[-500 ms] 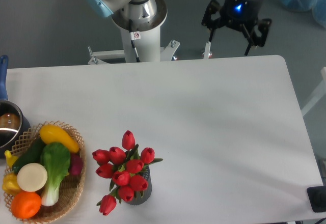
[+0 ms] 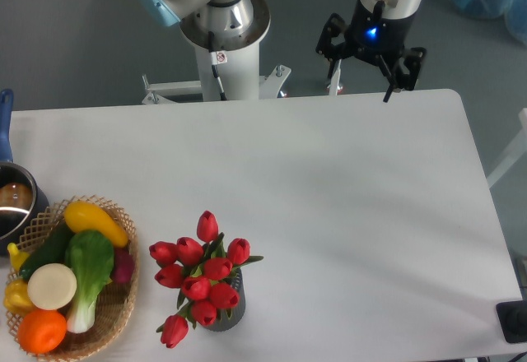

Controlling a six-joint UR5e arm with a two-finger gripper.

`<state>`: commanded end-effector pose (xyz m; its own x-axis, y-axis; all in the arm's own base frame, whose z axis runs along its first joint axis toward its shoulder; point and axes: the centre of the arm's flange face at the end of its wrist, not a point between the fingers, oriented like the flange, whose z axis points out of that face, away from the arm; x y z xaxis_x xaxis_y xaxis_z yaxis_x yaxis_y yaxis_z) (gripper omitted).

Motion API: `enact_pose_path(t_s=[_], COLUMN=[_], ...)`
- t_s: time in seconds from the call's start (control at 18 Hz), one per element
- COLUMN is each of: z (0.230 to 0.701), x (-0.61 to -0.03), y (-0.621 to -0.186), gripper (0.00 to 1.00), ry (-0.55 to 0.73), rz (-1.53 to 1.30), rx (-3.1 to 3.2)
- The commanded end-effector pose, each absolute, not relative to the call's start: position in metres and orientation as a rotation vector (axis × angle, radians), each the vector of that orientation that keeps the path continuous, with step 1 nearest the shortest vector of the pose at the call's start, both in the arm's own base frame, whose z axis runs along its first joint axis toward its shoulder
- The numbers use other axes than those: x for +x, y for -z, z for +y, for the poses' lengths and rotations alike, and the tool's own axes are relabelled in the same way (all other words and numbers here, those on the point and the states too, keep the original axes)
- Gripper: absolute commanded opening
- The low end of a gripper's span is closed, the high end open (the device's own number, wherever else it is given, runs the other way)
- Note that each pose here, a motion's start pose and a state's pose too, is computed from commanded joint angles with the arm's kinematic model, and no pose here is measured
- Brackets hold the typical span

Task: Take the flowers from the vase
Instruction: 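Move the open gripper down and toward the red tulip bouquet, then lower the open gripper over the tulip stems above the grey vase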

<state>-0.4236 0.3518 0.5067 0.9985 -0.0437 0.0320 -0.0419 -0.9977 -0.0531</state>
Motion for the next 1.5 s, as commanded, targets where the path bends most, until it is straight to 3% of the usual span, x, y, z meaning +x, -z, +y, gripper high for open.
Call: enact_pose_path(t_s=[0.39,0.67,0.78,1.06,1.28,1.5], z=[0.357,0.383,0.384,0.389,0.399,0.415], x=[-0.413,-0.390,-0.385,-0.379,-0.364,-0.355], y=[-0.480,-0.447,-0.438,-0.430,-0.424,-0.426], gripper=[1.00,1.00,1.00,1.00,1.00,1.00], ry=[0.130,-0.149,-0.189,-0.134,-0.192,-0.020], rz=[-0.122,-0.031,-0.082,-0.084,-0.030,-0.068], rx=[-3.096,-2.970,-2.922,-2.861,-2.706,-2.543])
